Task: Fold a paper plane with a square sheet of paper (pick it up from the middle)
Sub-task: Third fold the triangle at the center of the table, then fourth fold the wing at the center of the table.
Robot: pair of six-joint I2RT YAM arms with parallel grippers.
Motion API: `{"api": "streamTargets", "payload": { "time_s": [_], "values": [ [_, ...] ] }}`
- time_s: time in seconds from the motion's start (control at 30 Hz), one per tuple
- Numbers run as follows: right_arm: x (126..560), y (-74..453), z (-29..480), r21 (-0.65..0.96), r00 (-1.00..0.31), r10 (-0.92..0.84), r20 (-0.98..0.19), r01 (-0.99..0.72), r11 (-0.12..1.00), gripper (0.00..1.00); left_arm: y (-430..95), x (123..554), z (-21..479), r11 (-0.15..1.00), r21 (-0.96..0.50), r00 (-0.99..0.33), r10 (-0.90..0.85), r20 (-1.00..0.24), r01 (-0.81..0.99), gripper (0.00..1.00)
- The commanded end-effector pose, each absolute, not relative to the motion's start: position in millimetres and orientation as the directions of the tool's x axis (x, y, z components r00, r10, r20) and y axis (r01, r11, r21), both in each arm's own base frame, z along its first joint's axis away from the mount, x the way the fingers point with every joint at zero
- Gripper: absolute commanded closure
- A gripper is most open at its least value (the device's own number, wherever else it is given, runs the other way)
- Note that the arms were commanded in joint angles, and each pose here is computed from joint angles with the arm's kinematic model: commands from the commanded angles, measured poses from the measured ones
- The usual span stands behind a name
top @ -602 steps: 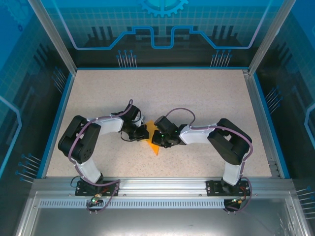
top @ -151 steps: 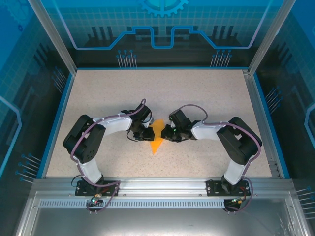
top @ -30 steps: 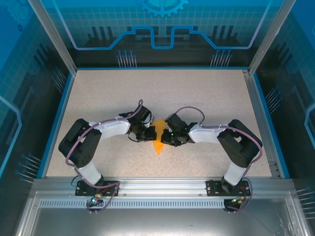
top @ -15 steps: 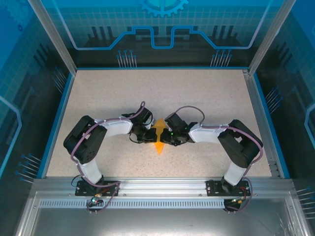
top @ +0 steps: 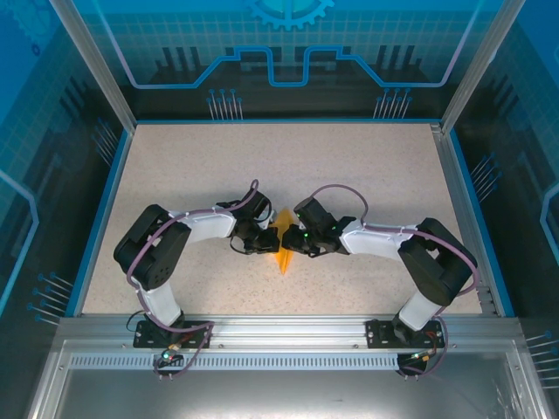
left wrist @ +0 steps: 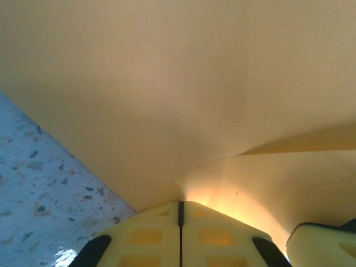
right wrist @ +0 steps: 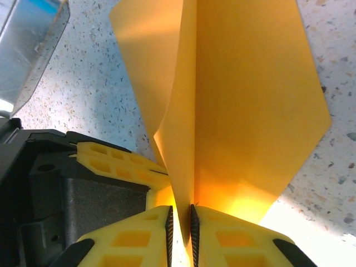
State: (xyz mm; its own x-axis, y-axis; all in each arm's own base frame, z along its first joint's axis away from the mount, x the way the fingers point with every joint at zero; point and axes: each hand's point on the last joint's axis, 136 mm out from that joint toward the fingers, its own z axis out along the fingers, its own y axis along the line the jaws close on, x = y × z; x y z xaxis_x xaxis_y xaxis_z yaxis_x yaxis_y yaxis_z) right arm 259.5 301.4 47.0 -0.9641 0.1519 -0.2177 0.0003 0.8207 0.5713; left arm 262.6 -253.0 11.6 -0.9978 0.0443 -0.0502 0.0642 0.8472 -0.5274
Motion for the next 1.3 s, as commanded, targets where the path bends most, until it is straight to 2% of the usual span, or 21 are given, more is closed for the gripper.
{"api": "streamTargets", "payload": {
  "time_s": [0.0, 0.37, 0.6, 1.27],
  "values": [
    [252, 308, 49, 0.582, -0.969, 0.129, -0.213, -0.020, 0.813, 0.83, -241, 252, -14, 0.884, -0.463, -0.998, 0.066, -0.003, 0.060, 0.94],
    [251, 316, 41, 0.589, -0.974, 0.110, -0.197, -0.028, 0.808, 0.87, -241, 249, -19, 0.881, -0.470, -0.998, 0.063, 0.003, 0.054, 0.94],
    [250, 304, 34, 0.519, -0.974, 0.092, -0.208, -0.030, 0.854, 0.88, -240, 247, -22, 0.879, -0.475, -0.998, 0.062, 0.010, 0.050, 0.95],
    [254, 320, 23, 0.612, -0.975, 0.123, -0.183, -0.015, 0.791, 0.86, -235, 244, -20, 0.826, -0.563, -1.000, 0.007, 0.029, -0.010, 0.98]
  ]
}}
